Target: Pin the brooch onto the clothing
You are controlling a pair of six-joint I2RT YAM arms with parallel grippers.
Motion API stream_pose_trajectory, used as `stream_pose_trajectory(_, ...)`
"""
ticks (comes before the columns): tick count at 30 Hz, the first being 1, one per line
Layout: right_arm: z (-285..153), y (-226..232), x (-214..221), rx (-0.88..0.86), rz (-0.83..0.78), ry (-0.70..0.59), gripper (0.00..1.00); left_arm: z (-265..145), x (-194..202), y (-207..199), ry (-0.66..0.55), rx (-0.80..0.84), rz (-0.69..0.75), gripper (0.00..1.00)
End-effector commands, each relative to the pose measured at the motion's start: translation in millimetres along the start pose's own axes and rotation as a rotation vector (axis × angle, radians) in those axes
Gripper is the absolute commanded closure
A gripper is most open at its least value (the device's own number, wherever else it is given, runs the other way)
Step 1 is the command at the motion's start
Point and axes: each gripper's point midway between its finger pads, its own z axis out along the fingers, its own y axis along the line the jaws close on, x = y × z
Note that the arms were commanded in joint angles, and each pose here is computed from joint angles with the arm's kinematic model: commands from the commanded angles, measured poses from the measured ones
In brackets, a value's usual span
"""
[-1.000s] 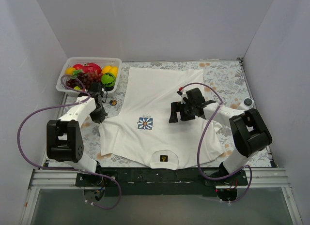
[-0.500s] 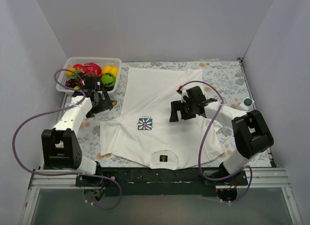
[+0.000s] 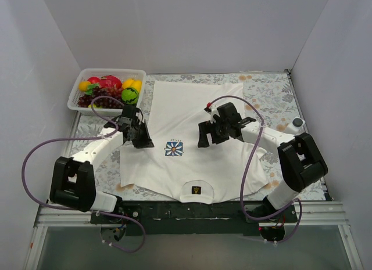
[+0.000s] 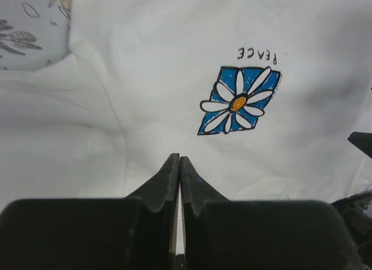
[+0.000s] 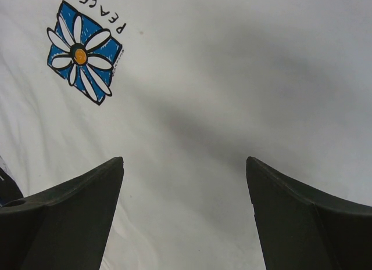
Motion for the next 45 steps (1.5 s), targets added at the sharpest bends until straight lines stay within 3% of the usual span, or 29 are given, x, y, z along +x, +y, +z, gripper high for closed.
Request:
stream_pose_trajectory(1,7,0,2,0.001,0.011,0.029,0.07,9,23,-12,0.052,0.054,-0.044,1.0)
stream_pose_trajectory(16,11,-21,39,0.087,0.044,0.124,0.07,23,118,35,0.297,-0.139,-0.172,1.0)
stream_pose_trajectory(26,-5,-29,44,0.175,0.06,0.184,0.06,0,140,68,0.371,-0.365,-0.186,1.0)
stream_pose_trajectory(34,-17,-28,33,0.195,0.037,0.161,0.06,-4,166,79,0.482,-0.433,-0.155,1.0)
stream_pose_trajectory(45,-27,-22,13,0.195,0.011,0.115,0.05,-8,167,83,0.478,-0.548,-0.063,1.0)
